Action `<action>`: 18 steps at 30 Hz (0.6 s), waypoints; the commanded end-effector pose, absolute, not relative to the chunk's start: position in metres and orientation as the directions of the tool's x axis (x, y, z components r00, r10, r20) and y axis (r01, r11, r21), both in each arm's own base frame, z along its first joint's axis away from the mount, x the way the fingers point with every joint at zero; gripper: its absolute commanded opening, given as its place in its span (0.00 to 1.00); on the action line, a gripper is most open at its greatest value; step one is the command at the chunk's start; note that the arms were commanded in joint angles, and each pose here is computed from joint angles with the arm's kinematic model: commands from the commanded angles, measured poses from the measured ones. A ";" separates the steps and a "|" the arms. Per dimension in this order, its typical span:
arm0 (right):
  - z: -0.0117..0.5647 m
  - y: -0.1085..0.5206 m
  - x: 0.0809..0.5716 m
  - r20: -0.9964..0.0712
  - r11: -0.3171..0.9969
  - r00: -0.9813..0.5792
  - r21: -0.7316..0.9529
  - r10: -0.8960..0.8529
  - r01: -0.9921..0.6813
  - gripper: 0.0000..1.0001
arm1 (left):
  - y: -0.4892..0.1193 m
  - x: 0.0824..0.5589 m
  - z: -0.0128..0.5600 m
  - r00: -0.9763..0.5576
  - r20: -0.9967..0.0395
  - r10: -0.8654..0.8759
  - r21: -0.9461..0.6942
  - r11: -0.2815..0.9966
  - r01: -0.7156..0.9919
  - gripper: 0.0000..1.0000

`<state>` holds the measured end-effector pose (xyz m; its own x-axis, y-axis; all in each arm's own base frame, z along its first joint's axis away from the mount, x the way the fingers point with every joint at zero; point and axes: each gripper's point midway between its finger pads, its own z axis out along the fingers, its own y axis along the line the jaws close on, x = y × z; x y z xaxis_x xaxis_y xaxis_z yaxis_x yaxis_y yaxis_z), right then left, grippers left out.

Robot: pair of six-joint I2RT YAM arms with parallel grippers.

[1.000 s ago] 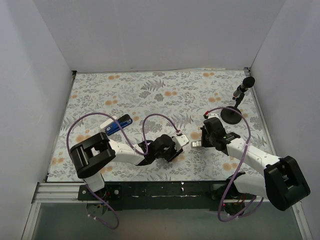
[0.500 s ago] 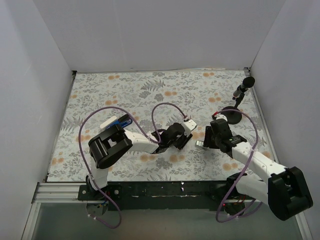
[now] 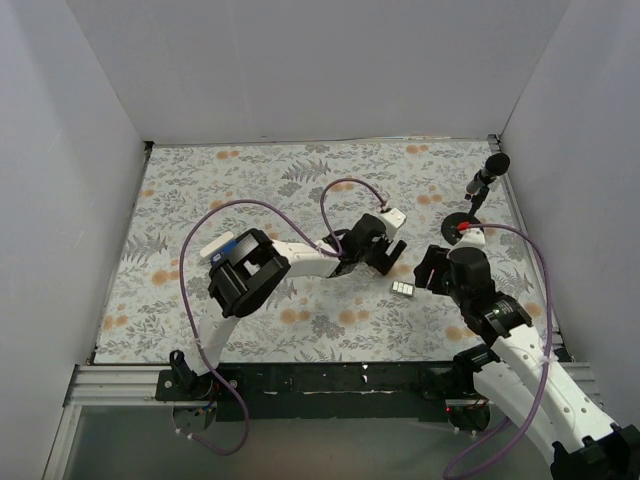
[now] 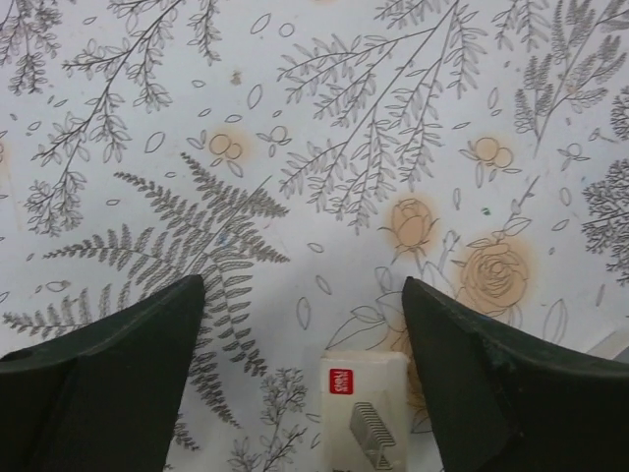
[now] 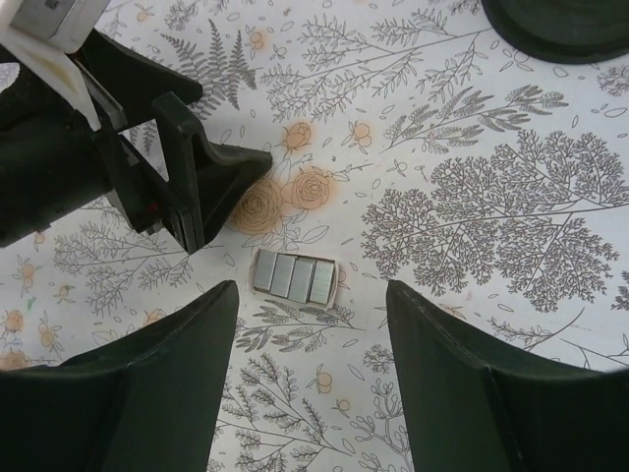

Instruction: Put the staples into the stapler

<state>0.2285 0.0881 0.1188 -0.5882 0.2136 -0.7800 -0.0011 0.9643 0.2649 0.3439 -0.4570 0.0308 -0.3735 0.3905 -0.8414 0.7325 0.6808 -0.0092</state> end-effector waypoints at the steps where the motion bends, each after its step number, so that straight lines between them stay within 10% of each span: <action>1: 0.155 0.081 0.228 -0.826 0.960 -0.510 0.279 0.238 -0.005 0.71 | -0.437 0.363 0.066 -0.398 -0.843 0.362 -0.012 0.727 0.687 0.89; 18: 0.186 0.106 0.225 -0.901 0.931 -0.414 0.255 0.130 -0.261 0.76 | -0.167 0.385 0.162 -0.430 -0.738 0.519 0.334 0.836 0.435 0.98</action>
<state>0.2201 0.0959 0.1736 -0.4718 0.1533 -0.8683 -0.1755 0.9487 0.2629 0.3928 -0.2356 0.1964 -0.3616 0.3522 -0.8632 0.4456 0.8786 0.1717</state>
